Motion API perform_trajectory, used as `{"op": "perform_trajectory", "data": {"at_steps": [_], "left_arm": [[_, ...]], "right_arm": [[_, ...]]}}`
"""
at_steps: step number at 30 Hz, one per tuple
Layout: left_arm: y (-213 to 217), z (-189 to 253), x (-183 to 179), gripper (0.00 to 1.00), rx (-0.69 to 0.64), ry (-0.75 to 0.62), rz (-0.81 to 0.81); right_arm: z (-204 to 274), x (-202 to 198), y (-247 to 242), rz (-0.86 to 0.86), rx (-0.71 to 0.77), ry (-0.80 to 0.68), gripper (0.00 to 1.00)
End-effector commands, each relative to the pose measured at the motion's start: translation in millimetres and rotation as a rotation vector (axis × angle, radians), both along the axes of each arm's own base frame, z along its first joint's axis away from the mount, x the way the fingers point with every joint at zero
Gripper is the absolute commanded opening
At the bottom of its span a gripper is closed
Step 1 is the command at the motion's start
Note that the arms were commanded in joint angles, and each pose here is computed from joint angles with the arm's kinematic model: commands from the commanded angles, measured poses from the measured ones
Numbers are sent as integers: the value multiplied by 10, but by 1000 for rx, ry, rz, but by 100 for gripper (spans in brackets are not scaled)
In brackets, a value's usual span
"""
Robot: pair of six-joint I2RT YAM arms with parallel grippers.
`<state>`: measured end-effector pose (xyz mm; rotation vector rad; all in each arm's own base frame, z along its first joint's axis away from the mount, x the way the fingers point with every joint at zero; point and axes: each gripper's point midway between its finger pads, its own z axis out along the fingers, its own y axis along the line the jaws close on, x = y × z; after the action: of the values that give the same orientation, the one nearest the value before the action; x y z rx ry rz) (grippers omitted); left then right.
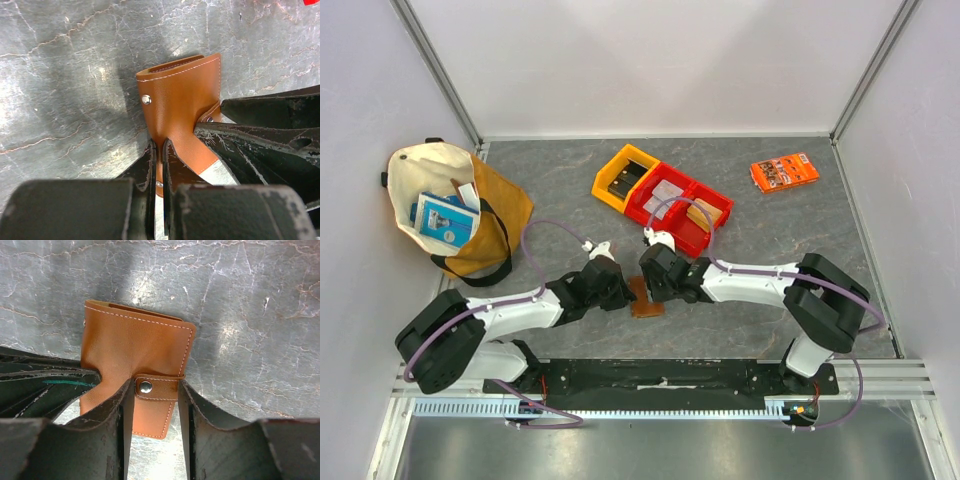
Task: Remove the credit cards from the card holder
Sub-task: Open the card holder at the center of the board.
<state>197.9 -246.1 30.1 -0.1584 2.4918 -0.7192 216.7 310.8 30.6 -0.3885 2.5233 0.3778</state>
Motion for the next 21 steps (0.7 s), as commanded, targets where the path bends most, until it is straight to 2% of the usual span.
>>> {"op": "perform_trajectory", "data": {"at_steps": [1,6,8,13,17,21], "left_arm": [[212,-140,-64,2,82,17,33],[268,-148,-79,2,102,16,37],[292,-169,-100,2,108,21,37],[325,-198,-143,2,112,32,36],[340,-169,-142,2,108,23,42],[327,-132,-132,2,99,13,38]], "right_arm": [[-129,89,-250,-60,-139,-28,40],[-129,177,-684,-147,-332,-97,29],[-87,195,-796,-170,-372,-121,23],[53,260,-988,-219,-446,-182,16],[72,277,-1095,-239,-501,-198,15],[96,248,-1037,-231,-458,-178,16]]}}
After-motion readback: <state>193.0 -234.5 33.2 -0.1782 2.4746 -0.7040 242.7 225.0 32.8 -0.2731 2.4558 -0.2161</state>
